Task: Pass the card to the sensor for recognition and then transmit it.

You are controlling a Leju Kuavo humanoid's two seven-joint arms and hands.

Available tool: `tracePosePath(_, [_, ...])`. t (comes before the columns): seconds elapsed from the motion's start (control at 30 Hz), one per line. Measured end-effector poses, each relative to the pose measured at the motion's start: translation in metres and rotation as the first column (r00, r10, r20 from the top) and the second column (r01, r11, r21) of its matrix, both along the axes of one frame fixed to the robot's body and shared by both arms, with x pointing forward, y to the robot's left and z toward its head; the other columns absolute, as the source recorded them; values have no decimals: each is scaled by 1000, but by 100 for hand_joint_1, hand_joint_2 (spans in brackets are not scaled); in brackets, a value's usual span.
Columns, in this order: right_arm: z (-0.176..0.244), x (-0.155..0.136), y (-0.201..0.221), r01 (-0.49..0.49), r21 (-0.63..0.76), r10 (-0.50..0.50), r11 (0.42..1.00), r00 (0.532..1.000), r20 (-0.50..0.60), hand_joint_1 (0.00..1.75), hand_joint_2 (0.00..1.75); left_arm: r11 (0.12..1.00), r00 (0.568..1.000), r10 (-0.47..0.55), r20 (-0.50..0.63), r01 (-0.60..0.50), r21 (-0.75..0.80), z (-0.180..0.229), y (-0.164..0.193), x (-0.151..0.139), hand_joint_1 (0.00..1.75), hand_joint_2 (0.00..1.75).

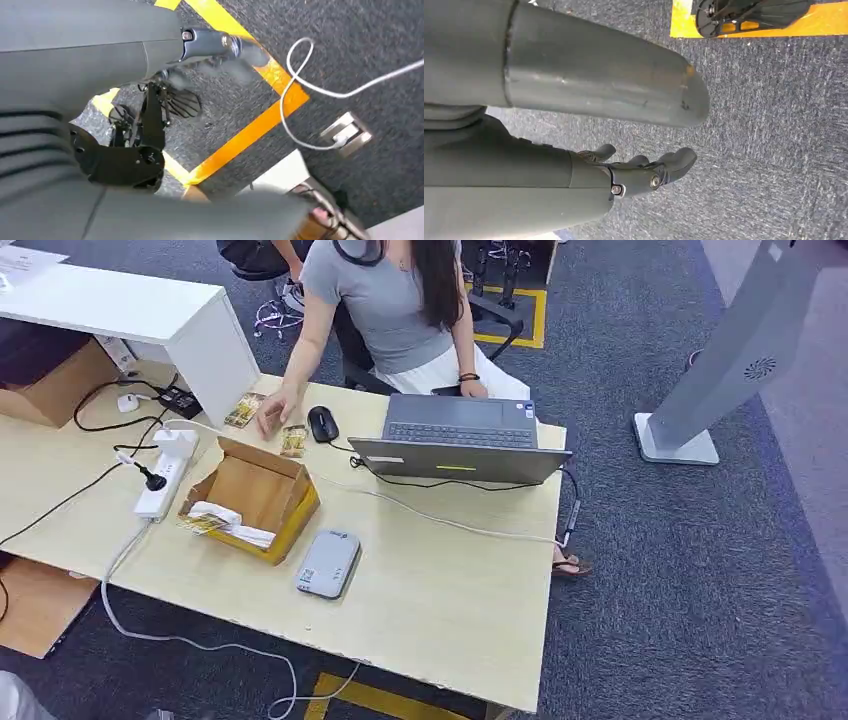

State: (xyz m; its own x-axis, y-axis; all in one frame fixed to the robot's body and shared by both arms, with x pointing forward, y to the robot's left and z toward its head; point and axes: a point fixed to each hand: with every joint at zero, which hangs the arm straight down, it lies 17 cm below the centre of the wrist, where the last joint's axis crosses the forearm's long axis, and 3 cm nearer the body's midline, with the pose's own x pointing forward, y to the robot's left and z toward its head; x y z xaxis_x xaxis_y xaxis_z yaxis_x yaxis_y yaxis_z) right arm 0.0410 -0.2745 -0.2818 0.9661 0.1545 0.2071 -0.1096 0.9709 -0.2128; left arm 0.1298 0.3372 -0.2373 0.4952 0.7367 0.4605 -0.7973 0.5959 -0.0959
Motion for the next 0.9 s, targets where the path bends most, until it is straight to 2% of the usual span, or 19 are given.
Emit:
tracePosePath(0.03, [0, 0, 0, 3, 3, -3, 1000, 1000, 1, 175, 0, 1000, 1000, -20, -2, 20, 0, -1, -1, 1, 175, 0])
tracePosePath(0.37, [0, 4, -10, 47, 26, -47, 999, 999, 12, 175, 0, 974, 974, -225, -22, 225, -16, -7, -27, 7, 175, 0])
tracePosePath(0.7, [2, 7, -10, 83, 69, -84, 994, 996, 22, 175, 0, 906, 904, -424, -58, 423, -30, -14, -50, -1, 175, 0])
tracePosePath(0.73, [2, 7, -10, 85, 73, -87, 994, 996, 21, 175, 0, 899, 897, -438, -62, 437, -32, -15, -52, -3, 152, 0])
tracePosePath(0.77, [2, 7, -9, 89, 80, -91, 993, 996, 21, 175, 0, 888, 886, -459, -67, 458, -35, -16, -54, -5, 0, 0])
tracePosePath(0.8, [2, 7, -9, 93, 86, -95, 992, 995, 22, 175, 0, 879, 876, -477, -72, 476, -37, -17, -56, -8, 0, 0])
tracePosePath(0.83, [2, 8, -8, 96, 93, -98, 991, 995, 24, 145, 0, 867, 863, -499, -78, 497, -40, -18, -58, -10, 0, 0])
tracePosePath(0.87, [2, 8, -7, 98, 99, -101, 990, 995, 26, 24, 0, 853, 849, -522, -83, 520, -43, -19, -61, -13, 0, 0])
tracePosePath(0.9, [3, 8, -6, 99, 104, -102, 990, 994, 24, 0, 0, 845, 840, -535, -87, 533, -44, -20, -62, -15, 0, 0])
